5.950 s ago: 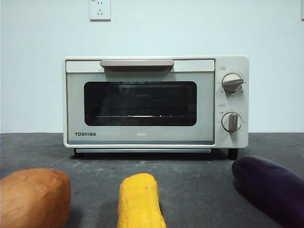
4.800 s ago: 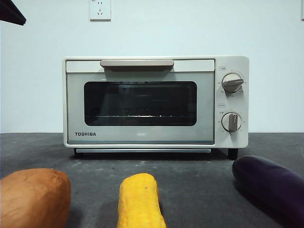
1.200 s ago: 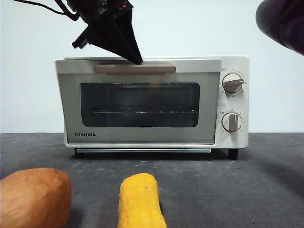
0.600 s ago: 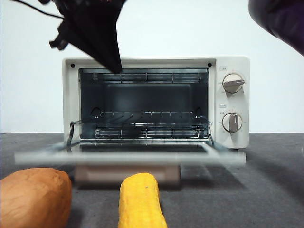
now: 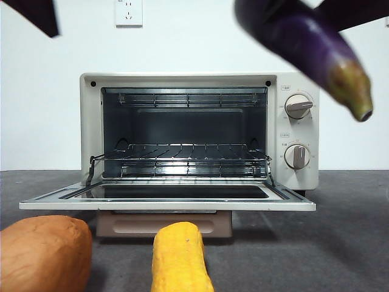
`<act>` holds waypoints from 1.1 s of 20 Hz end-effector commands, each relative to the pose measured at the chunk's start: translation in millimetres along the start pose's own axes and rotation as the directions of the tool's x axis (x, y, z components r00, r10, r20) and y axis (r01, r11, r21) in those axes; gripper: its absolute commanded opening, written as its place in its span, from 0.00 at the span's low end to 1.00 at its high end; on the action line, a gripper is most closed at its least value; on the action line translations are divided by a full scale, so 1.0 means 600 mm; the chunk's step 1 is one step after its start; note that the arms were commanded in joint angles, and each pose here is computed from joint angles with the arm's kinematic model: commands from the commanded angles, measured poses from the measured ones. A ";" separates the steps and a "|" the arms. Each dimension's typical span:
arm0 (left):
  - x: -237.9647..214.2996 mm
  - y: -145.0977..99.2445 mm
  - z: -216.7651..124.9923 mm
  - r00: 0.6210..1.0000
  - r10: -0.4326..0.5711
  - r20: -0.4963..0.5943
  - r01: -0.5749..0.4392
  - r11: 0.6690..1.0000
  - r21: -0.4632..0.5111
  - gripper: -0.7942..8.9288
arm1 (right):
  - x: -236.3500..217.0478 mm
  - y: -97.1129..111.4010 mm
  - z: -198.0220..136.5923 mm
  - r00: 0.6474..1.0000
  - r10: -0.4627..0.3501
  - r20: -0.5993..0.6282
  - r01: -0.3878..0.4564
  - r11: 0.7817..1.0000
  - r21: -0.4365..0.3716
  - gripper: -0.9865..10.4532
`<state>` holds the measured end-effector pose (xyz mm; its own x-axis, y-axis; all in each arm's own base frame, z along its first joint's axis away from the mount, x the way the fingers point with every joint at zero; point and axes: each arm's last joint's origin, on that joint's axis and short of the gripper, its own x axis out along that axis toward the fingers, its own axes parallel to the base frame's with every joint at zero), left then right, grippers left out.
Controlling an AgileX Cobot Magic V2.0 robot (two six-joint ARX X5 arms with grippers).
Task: Take the eggplant from the table,put the eggplant in the oven
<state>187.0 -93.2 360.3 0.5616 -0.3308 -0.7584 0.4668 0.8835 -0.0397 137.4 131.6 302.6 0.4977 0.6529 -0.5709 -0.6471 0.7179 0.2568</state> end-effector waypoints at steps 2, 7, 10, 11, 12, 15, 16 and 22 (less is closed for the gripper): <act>-0.039 0.018 -0.023 0.997 0.048 0.054 -0.045 0.997 -0.064 0.09 | 0.048 0.022 0.046 0.994 -0.067 -0.081 0.050 0.978 -0.202 0.17; -0.100 0.023 -0.052 0.984 0.088 0.152 -0.074 0.993 -0.095 0.09 | 0.147 0.062 0.094 0.965 -0.226 -0.136 0.131 0.859 -0.495 0.17; -0.119 0.021 -0.061 0.978 0.092 0.189 -0.075 0.993 -0.095 0.09 | 0.211 0.071 0.108 0.930 -0.338 -0.147 0.173 0.753 -0.635 0.17; -0.123 0.020 -0.063 0.976 0.093 0.199 -0.075 0.993 -0.094 0.09 | 0.229 0.071 0.112 0.914 -0.379 -0.142 0.190 0.712 -0.676 0.17; -0.126 0.019 -0.065 0.974 0.093 0.205 -0.075 0.993 -0.094 0.09 | 0.245 0.070 0.114 0.904 -0.406 -0.138 0.196 0.678 -0.709 0.17; -0.130 0.019 -0.067 0.972 0.093 0.214 -0.075 0.993 -0.090 0.09 | 0.290 0.065 0.114 0.885 -0.451 -0.117 0.206 0.603 -0.770 0.17; -0.130 0.019 -0.067 0.972 0.094 0.214 -0.076 0.993 -0.089 0.09 | 0.303 0.064 0.114 0.885 -0.456 -0.093 0.220 0.586 -0.780 0.17; -0.130 0.019 -0.066 0.971 0.094 0.221 -0.079 0.994 -0.077 0.09 | 0.370 0.048 0.108 0.857 -0.515 0.017 0.287 0.449 -0.846 0.17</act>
<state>120.5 -43.8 390.3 0.7309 -0.3095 -0.6082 0.3609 0.9317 -0.0404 266.6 305.0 231.3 0.7593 0.1808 -0.6252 -0.6469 0.3142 -0.6948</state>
